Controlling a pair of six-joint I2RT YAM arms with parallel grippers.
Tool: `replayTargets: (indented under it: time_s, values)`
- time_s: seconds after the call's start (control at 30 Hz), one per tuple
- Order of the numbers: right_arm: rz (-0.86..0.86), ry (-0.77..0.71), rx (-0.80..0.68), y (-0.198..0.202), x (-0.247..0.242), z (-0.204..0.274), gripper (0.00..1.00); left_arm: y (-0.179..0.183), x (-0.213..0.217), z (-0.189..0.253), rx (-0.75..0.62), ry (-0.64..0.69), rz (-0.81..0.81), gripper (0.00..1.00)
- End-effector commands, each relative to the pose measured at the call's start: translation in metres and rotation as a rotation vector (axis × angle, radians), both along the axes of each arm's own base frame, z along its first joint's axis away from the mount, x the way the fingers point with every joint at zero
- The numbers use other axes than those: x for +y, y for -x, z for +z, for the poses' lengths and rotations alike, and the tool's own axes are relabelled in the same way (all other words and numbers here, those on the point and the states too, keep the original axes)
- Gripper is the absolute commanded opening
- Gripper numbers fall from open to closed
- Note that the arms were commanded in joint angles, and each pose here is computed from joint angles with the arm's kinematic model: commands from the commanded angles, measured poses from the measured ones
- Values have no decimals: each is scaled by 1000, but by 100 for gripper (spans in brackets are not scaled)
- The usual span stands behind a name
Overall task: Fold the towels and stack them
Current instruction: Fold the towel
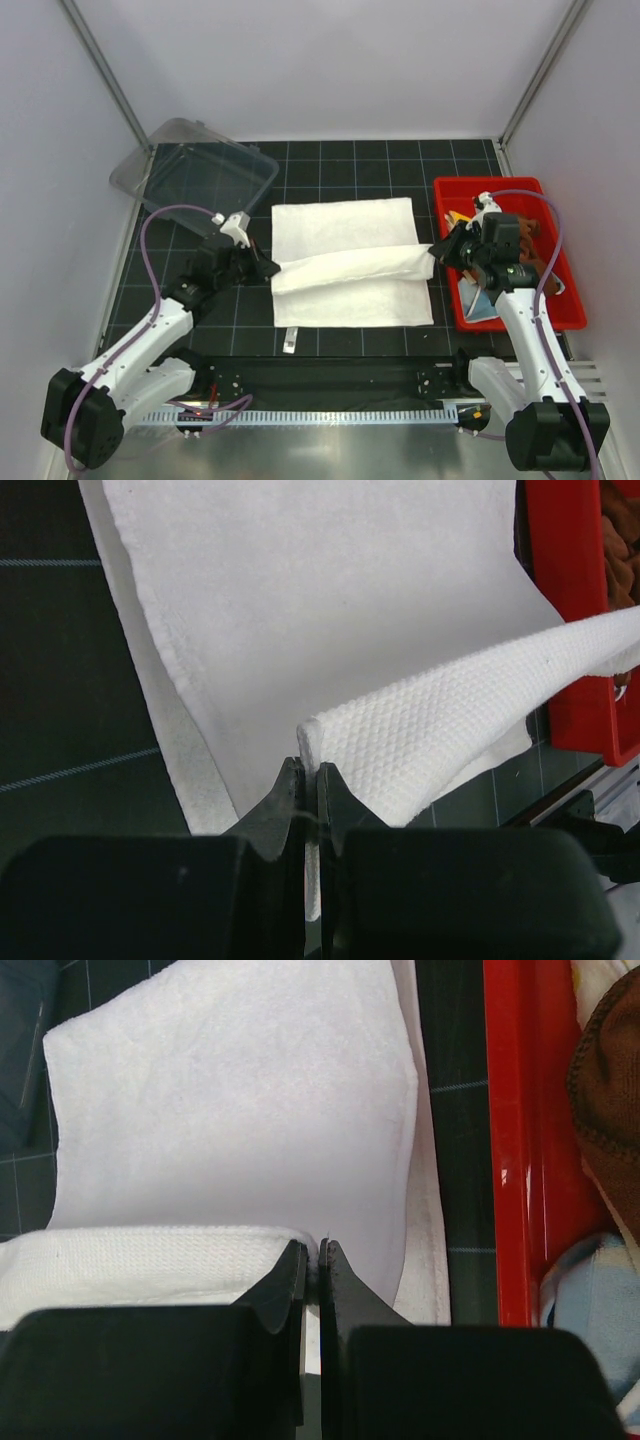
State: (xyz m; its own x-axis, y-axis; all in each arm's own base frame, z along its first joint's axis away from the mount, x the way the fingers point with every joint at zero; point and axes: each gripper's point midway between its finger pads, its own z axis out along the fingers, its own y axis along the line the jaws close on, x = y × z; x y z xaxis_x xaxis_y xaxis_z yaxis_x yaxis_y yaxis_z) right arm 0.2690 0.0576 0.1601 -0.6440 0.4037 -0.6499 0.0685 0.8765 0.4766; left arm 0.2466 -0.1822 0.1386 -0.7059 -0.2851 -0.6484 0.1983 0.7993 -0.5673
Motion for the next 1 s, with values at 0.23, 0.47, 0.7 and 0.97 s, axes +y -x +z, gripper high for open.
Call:
replayTargets:
  time_s: [0.23, 0.47, 0.7, 0.97]
  values:
    - [-90, -7, 58, 9, -9, -24, 5, 9, 8, -19, 17, 2, 61, 0]
    - [-135, -40, 90, 17, -9, -43, 6, 14, 11, -36, 48, -23, 71, 1]
    - [-154, -44, 89, 17, -10, -55, 6, 17, 9, -50, 71, -24, 55, 4]
    - [-177, -46, 109, 24, -12, -54, 14, 24, 6, -53, 101, -18, 41, 19]
